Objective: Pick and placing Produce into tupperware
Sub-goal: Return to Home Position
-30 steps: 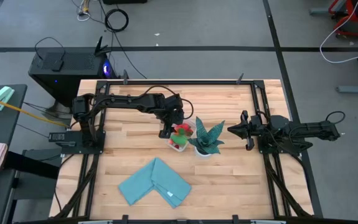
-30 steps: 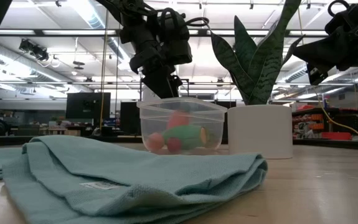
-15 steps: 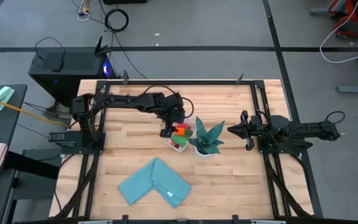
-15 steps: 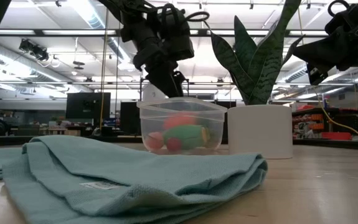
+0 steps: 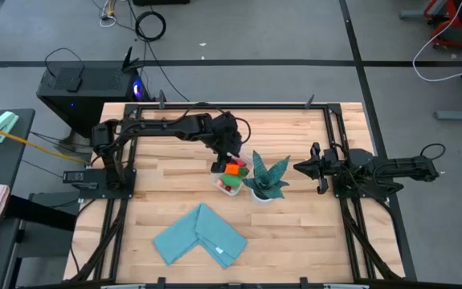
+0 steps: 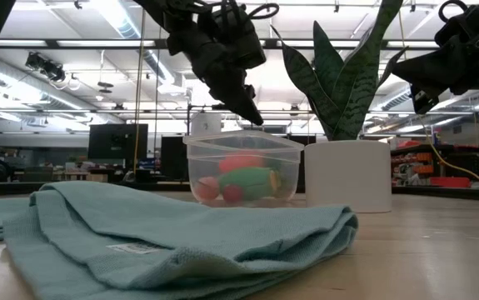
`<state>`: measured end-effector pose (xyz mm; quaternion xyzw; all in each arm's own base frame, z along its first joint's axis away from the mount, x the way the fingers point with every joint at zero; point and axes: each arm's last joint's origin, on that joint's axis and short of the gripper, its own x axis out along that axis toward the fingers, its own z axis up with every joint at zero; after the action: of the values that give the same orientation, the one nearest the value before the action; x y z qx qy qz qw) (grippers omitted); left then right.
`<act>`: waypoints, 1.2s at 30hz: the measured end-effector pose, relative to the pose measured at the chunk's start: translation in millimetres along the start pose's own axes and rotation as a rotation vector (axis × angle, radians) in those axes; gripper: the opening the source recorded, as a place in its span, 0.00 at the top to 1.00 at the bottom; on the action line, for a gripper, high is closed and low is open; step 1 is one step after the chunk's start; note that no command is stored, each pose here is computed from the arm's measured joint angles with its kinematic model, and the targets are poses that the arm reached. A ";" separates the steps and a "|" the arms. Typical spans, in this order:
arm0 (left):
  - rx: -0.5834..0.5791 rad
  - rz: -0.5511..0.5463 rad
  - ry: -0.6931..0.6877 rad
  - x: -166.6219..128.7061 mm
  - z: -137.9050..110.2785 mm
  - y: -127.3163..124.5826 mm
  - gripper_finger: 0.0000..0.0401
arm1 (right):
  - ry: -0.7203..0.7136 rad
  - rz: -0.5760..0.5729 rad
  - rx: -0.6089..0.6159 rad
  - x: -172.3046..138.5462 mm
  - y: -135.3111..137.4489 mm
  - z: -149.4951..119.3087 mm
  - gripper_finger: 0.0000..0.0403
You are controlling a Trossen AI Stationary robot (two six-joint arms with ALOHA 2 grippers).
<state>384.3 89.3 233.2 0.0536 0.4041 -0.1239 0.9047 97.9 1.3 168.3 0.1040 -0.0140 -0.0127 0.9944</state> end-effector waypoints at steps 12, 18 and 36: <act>-0.017 0.073 -0.119 -12.0 10.8 10.3 0.97 | 0.000 0.000 0.000 0.0 0.0 0.0 0.94; -0.031 0.069 -0.272 -26.2 25.1 13.5 0.98 | 0.002 0.000 0.000 0.1 0.0 -0.2 0.94; 0.059 0.124 -0.757 -53.0 75.8 -4.0 0.99 | 0.007 -0.001 0.000 0.4 -0.1 -0.7 0.94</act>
<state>403.6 80.1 323.3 0.0544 0.0340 -0.0914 0.9938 98.4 1.3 167.6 0.1039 -0.0104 -0.0127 0.9945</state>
